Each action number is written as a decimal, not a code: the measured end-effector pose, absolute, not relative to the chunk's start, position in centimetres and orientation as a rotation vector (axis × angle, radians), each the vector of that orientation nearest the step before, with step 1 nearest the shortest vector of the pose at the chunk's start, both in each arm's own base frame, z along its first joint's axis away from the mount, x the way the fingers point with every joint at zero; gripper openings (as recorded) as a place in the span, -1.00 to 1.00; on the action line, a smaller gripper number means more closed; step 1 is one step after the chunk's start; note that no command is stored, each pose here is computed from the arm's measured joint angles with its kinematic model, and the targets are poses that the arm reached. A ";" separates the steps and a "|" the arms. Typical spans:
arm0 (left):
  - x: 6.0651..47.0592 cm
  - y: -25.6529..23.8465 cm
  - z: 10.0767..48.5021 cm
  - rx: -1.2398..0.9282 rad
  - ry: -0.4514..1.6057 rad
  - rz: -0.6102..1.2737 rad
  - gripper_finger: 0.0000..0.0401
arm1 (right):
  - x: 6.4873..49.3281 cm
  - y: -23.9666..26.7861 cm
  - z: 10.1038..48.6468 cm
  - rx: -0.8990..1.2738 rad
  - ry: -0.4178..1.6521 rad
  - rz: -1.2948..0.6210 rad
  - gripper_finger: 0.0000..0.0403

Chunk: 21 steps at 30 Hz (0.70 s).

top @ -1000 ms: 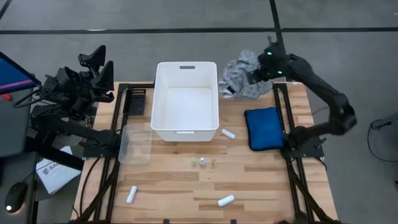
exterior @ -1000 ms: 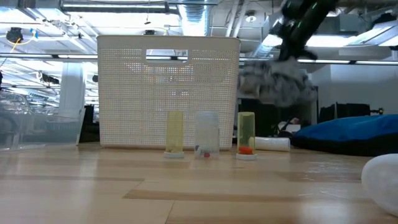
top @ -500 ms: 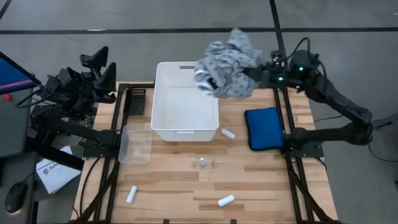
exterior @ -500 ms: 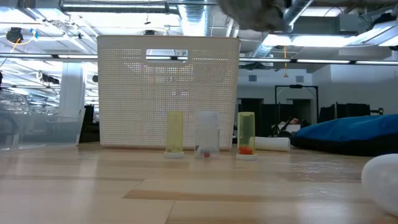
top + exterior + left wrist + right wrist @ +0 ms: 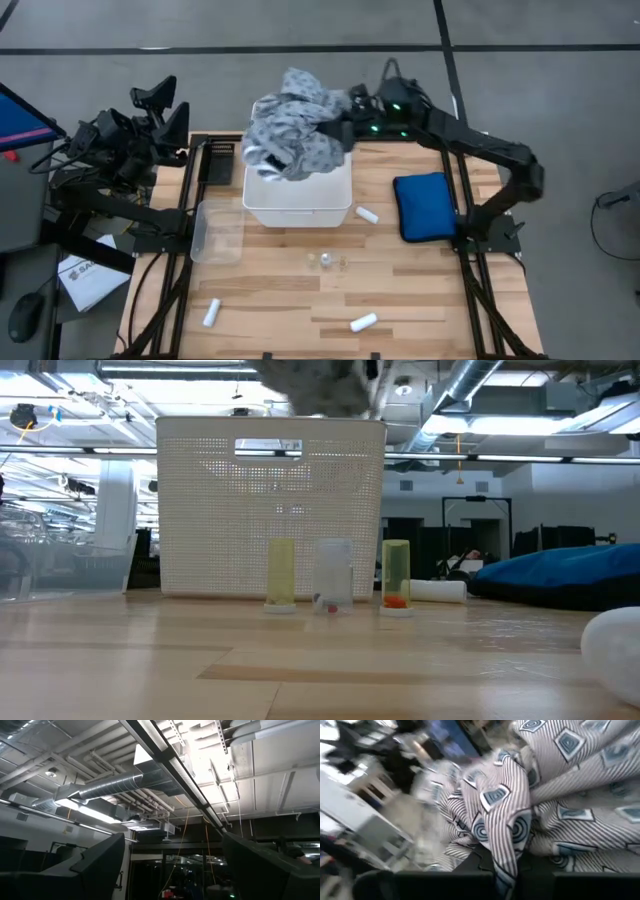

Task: Pick & Place Medicine items
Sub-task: Put the patient gown into the white bin

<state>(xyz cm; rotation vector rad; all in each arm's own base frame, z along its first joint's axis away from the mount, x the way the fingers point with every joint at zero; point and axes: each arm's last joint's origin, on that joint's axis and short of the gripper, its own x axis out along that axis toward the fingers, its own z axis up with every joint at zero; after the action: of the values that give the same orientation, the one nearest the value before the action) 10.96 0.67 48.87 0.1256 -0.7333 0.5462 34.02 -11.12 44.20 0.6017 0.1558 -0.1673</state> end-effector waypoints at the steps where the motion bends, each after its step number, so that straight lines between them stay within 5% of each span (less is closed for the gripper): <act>1: 11.0 0.7 48.8 0.125 -0.729 0.545 0.61 | 34.7 -11.6 43.9 0.593 0.203 -0.186 -1.00; 11: 11.6 0.6 48.2 0.107 -0.655 0.517 0.61 | 38.3 -15.4 38.7 0.478 0.610 -0.271 -1.00; 21: 12.2 0.6 48.0 0.097 -0.635 0.508 0.61 | 39.7 -15.2 36.6 0.426 0.680 -0.204 -1.00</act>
<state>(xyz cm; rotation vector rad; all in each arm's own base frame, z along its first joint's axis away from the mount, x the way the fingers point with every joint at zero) 12.17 0.59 48.04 0.0966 -0.6355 0.5079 39.73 -15.23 36.62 0.4258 0.6802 -0.2040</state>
